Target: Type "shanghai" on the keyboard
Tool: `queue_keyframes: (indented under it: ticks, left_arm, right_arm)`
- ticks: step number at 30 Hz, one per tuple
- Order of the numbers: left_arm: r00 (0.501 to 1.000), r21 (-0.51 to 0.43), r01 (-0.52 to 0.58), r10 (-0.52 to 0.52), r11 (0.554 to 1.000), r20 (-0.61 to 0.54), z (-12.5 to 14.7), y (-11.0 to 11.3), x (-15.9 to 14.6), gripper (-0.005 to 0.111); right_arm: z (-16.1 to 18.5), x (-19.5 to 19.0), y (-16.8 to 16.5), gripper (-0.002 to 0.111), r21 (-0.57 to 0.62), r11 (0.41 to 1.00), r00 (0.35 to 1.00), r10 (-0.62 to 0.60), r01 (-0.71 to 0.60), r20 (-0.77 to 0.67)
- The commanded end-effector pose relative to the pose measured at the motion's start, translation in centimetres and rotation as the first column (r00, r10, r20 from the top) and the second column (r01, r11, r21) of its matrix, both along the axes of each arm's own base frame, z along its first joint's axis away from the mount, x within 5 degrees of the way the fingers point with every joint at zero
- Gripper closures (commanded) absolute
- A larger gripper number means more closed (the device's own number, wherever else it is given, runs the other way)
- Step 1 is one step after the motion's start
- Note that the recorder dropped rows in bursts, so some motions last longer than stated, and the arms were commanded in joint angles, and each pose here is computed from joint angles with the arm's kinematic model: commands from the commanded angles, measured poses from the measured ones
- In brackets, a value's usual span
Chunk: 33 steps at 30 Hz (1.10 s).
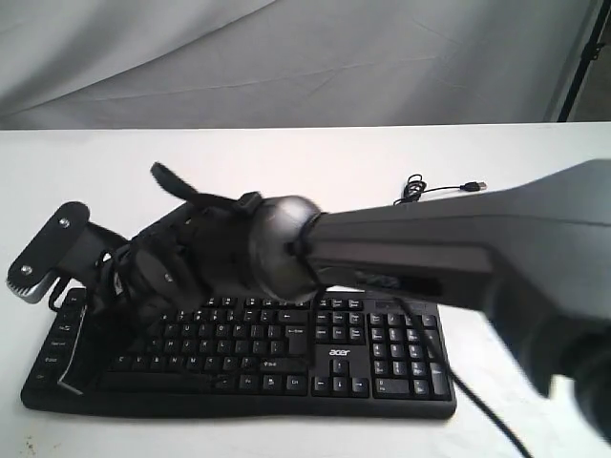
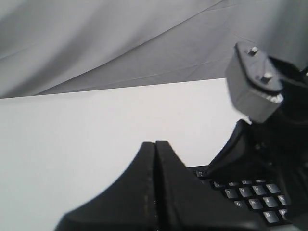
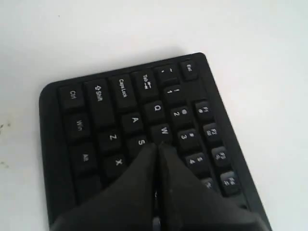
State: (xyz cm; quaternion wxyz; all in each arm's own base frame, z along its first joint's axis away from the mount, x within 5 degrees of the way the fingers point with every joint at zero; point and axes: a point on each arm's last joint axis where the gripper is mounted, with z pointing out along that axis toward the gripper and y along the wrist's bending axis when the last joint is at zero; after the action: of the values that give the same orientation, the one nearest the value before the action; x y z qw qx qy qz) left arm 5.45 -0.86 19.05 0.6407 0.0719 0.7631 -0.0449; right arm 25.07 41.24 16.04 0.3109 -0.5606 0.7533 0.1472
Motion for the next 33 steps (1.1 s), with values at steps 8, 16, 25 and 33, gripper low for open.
queue_keyframes:
  ticks: [8, 16, 25, 33]
  left_arm:
    - [1.000, -0.003, 0.003, -0.003, 1.000, 0.004, -0.1, 0.0, 0.0, 0.107]
    - [1.000, -0.003, 0.003, -0.003, 1.000, 0.004, -0.1, 0.0, 0.0, 0.107]
    - [1.000, -0.003, 0.003, -0.003, 1.000, 0.004, -0.1, 0.0, 0.0, 0.107]
    - [1.000, -0.003, 0.003, -0.003, 1.000, 0.004, -0.1, 0.0, 0.0, 0.107]
  right_arm:
    - [-1.8, -0.1, -5.0, 0.108, 0.036, 0.988, 0.987, -0.147, 0.149, -0.069]
    - [-3.1, -0.6, -4.3, 0.108, 0.031, 0.990, 0.988, -0.137, 0.139, -0.074]
    - [-3.2, -0.6, -4.3, 0.108, 0.026, 0.991, 0.989, -0.131, 0.133, -0.071]
    - [-4.1, -0.6, -4.4, 0.108, 0.007, 0.992, 0.989, -0.128, 0.129, -0.073]
